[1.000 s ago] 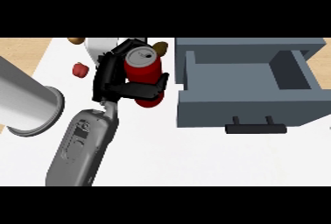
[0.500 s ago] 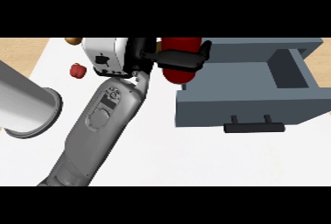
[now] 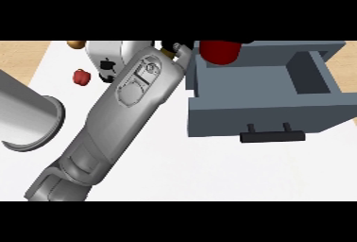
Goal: Pick up the can, place it into the drawer and close the drawer
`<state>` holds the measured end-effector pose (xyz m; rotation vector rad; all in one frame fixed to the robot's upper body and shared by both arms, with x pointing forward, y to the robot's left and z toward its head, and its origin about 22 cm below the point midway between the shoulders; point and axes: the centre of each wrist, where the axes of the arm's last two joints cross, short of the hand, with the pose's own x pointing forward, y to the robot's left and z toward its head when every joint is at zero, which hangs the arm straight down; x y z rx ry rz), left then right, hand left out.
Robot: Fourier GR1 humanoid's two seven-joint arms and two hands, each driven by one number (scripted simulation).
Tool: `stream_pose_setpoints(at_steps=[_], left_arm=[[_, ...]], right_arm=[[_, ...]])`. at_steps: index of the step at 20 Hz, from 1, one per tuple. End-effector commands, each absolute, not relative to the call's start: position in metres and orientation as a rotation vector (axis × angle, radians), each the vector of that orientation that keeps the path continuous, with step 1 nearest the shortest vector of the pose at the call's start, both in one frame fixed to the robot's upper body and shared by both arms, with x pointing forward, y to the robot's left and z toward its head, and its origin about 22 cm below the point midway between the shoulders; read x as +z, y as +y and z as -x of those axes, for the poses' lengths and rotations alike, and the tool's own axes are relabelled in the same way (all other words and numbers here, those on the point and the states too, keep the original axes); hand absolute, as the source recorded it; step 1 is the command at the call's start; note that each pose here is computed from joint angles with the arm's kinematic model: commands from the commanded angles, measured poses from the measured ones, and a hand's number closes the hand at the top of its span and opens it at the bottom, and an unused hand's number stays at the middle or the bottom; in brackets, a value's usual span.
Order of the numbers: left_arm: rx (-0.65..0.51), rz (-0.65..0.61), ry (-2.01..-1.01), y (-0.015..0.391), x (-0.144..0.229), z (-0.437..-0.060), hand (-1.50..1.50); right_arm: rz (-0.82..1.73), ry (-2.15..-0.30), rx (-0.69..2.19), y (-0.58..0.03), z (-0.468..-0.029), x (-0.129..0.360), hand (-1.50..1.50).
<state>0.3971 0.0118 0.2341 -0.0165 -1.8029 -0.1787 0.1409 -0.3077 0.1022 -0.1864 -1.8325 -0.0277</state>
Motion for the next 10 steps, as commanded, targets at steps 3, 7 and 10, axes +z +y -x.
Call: stream_pose_setpoints(at_steps=[3, 7, 10], left_arm=[[-0.196, -0.012, -1.784, -0.012, 0.256, -0.407, 1.5], [-0.2, -0.054, -1.785, -0.013, 0.242, -0.417, 1.5], [-0.218, -0.044, -1.77, -0.022, 0.245, -0.413, 1.5]], right_arm=[[0.163, -1.838, -0.01, -0.301, -0.148, 0.097, -1.5], [0.155, -1.816, -0.009, -0.298, -0.152, 0.11, -1.5], [0.163, -1.847, -0.015, -0.309, -0.166, 0.088, -1.5]])
